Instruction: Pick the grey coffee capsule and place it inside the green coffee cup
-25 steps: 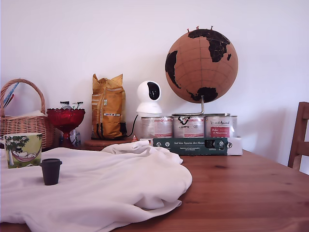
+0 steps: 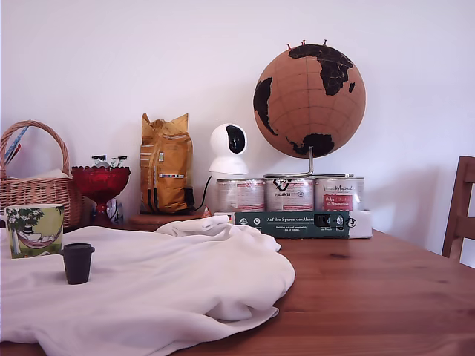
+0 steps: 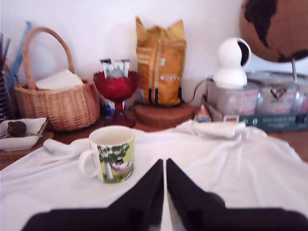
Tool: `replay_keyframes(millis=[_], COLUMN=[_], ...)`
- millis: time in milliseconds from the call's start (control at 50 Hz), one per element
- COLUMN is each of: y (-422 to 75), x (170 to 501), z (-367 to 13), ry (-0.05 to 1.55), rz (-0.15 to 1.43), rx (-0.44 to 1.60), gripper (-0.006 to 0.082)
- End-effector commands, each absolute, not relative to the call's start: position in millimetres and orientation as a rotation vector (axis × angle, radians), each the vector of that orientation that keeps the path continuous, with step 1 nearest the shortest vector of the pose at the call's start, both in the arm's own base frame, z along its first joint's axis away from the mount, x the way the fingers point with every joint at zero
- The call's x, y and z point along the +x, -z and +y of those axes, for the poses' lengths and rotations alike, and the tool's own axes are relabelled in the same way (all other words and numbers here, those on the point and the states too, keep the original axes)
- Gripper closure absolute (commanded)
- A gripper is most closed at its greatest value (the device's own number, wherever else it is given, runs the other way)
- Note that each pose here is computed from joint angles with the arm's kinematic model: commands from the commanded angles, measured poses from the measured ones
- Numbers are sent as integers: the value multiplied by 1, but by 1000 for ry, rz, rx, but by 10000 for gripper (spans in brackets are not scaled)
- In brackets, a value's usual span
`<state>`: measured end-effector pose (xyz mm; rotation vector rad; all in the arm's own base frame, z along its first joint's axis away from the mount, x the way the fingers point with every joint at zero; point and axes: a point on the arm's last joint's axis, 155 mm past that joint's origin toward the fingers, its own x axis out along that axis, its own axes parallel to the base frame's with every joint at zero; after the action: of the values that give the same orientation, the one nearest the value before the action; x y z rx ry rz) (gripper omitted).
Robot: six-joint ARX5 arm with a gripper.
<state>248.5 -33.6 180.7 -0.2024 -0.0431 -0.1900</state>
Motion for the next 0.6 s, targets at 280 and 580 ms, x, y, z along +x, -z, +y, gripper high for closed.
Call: replay_keyframes(millis=[280,580], y=[-180,-169], x=[243,266], z=[-64,-81], ry=[362,404], rz=[31,256], rx=[-385,-340], gripper=[783,783])
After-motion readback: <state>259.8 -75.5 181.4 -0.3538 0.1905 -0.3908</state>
